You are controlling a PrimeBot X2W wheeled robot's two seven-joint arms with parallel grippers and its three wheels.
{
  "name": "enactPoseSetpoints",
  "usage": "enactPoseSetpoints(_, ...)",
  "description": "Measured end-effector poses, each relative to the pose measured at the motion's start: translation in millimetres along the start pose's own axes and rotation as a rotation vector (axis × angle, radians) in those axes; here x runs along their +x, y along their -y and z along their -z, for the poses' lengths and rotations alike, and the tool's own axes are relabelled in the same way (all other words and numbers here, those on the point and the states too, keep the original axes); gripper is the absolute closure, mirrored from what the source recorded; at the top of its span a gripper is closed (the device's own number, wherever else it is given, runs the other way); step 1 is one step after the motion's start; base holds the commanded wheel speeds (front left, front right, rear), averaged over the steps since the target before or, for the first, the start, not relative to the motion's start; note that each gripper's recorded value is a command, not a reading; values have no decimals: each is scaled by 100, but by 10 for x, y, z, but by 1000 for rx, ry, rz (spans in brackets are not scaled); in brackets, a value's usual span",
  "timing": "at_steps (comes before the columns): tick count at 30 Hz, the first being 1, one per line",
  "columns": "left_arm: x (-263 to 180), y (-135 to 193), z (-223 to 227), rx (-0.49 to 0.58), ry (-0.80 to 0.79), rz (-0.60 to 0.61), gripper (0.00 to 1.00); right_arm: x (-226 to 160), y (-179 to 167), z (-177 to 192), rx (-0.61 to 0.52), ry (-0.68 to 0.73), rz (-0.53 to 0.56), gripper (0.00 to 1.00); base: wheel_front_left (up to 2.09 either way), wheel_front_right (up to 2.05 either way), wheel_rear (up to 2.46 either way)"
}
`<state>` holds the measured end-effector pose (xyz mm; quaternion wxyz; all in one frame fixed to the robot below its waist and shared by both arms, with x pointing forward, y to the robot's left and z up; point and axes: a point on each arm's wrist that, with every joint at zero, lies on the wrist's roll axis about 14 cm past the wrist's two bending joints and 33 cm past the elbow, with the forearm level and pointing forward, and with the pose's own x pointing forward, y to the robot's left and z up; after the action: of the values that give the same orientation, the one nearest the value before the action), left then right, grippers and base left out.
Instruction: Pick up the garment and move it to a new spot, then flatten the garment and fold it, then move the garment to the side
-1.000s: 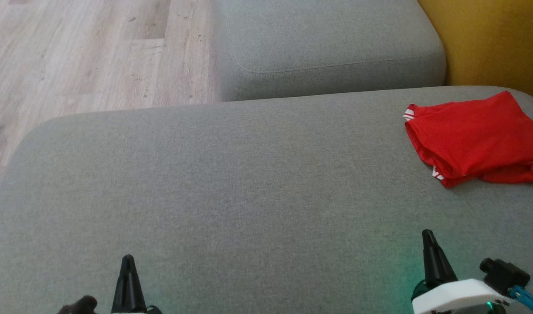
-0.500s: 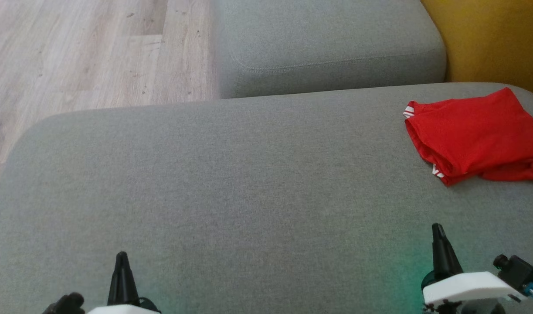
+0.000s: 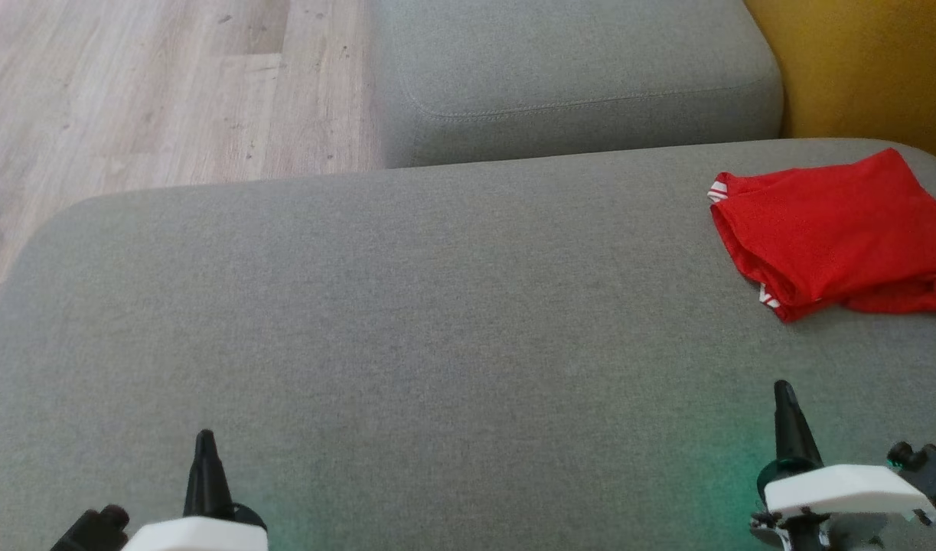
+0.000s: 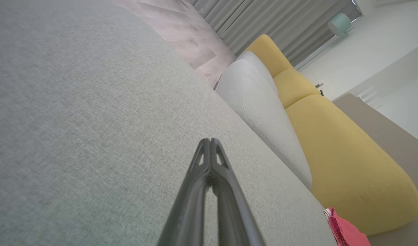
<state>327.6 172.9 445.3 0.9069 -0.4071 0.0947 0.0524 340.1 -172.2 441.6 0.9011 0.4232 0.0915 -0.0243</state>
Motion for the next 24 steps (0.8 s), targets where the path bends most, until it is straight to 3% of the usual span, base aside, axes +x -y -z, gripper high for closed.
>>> enactPoseSetpoints(24,152,35,-103,-287,-13,21,100,106,-7,-200,276,39,1,100,0,0,0)
